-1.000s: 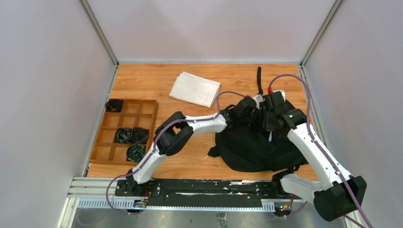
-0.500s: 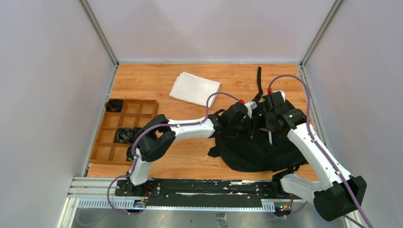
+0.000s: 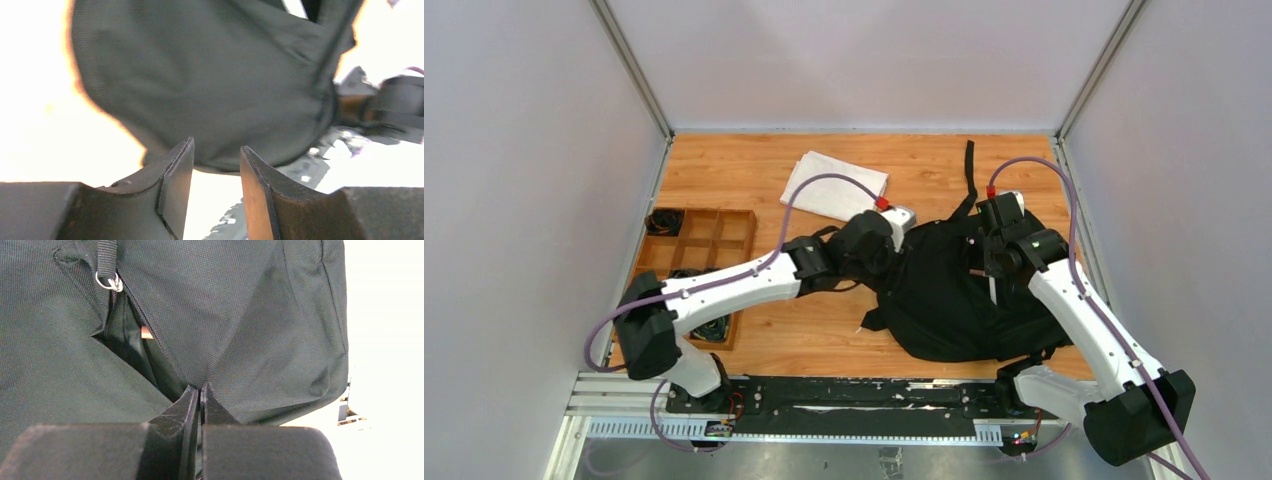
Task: Pack the student bag
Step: Place the stationery in the student bag, then pick up the stationery from the center of the board, then place the stationery in the student bag.
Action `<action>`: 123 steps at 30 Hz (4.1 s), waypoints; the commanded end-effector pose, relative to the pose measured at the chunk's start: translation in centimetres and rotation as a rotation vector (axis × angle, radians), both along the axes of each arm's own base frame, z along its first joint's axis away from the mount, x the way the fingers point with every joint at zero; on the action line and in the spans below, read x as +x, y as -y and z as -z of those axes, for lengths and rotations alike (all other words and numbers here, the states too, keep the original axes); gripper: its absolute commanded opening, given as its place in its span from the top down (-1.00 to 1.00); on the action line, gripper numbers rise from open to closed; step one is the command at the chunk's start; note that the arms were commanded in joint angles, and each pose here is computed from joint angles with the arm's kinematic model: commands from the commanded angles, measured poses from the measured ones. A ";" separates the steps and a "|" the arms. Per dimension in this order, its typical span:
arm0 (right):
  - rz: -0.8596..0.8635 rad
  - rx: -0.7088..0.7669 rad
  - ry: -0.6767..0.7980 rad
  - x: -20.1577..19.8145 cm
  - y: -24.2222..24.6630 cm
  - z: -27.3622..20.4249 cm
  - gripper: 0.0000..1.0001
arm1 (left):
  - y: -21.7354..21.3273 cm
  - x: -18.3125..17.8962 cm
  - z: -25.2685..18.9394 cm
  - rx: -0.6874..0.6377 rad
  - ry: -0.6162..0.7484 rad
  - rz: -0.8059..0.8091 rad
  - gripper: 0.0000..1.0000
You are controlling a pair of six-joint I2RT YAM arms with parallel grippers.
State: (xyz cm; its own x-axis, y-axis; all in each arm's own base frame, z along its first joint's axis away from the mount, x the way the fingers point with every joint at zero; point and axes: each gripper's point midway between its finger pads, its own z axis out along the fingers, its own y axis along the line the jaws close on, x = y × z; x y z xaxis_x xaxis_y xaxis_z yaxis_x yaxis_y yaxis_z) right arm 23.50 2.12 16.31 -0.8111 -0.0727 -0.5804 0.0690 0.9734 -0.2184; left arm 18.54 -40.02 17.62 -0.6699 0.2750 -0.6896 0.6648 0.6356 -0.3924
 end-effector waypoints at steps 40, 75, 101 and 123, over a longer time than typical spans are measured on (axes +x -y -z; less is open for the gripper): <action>0.009 -0.023 -0.017 -0.4 0.7 -0.1 1.00 | -8.0 17.5 17.6 0.551 -0.028 -0.073 0.03; 0.026 0.024 0.012 -0.3 0.1 -0.3 1.00 | 0.7 0.8 -3.3 -0.190 -0.191 0.143 1.00; 0.010 0.063 0.034 -0.9 -0.2 -0.8 1.00 | 14.8 -0.9 1.0 -0.383 -0.515 0.170 1.00; 0.007 0.078 0.043 -1.8 -0.1 -1.3 1.00 | 18.0 7.9 4.0 -0.442 -0.570 -0.107 1.00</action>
